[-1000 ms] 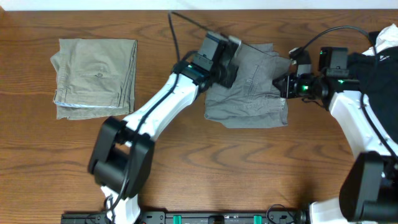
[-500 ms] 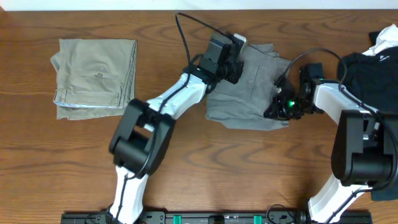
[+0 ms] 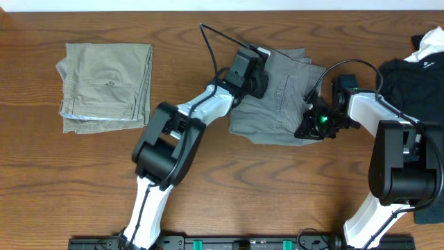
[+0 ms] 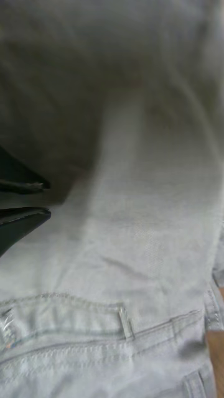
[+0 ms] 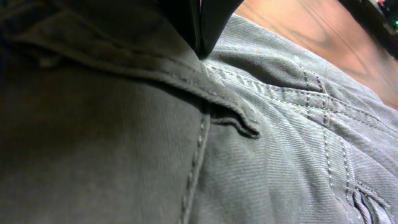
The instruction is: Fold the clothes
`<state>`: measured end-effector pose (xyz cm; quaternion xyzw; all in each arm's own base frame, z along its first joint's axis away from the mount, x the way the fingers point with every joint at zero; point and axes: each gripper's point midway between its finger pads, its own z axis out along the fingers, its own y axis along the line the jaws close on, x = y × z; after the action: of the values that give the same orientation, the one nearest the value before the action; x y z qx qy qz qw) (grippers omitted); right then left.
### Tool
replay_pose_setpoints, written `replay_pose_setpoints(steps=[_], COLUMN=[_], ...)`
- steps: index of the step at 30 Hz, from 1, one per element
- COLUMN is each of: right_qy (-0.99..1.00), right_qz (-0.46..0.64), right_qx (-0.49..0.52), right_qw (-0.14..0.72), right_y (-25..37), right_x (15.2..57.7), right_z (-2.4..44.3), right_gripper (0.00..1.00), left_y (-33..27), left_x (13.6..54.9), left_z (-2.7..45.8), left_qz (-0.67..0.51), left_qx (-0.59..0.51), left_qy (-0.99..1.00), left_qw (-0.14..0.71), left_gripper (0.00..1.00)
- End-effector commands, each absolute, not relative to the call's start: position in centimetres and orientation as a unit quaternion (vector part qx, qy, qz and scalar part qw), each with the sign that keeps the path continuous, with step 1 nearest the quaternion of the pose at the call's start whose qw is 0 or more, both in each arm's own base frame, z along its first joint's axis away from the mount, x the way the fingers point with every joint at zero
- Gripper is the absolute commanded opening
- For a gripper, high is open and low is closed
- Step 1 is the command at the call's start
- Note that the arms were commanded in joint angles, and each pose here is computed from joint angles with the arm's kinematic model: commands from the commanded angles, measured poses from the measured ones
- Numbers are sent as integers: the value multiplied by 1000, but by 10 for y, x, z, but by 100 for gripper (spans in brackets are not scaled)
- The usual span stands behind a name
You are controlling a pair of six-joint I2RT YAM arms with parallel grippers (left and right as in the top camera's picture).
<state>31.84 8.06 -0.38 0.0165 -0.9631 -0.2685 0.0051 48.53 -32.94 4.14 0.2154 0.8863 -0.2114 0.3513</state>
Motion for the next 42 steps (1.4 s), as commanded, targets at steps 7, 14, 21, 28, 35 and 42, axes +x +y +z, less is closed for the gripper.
replay_pose_setpoints(steps=[7,14,21,28,35,42], right_qy=[-958,-962,-958,-958,-958,-958], right_qz=[-269,-177,-169,-168,-168,-168], right_qx=[29,-48,-75,-75,-75,-75], right_qw=[-99,-202,-220,-220,-220,-220], right_y=[67,6,-18,-18,-18,-18], right_x=[355,389,394,394,394,394], right_z=[79,118,121,121,121,121], right_gripper=[10,41,99,99,99,99], left_y=[-289,-273,-295,-312,-291,-227], left_x=[449,406,376,351,320,346], left_z=[216,198,136,65,17,4], left_qz=[-217,-204,-197,-172,-128,14], left_qx=[199,179,183,182,157,129], left_qy=[866,909,934,957,978,989], left_qw=[405,315,234,149,45,76], left_gripper=[13,13,13,13,8,8])
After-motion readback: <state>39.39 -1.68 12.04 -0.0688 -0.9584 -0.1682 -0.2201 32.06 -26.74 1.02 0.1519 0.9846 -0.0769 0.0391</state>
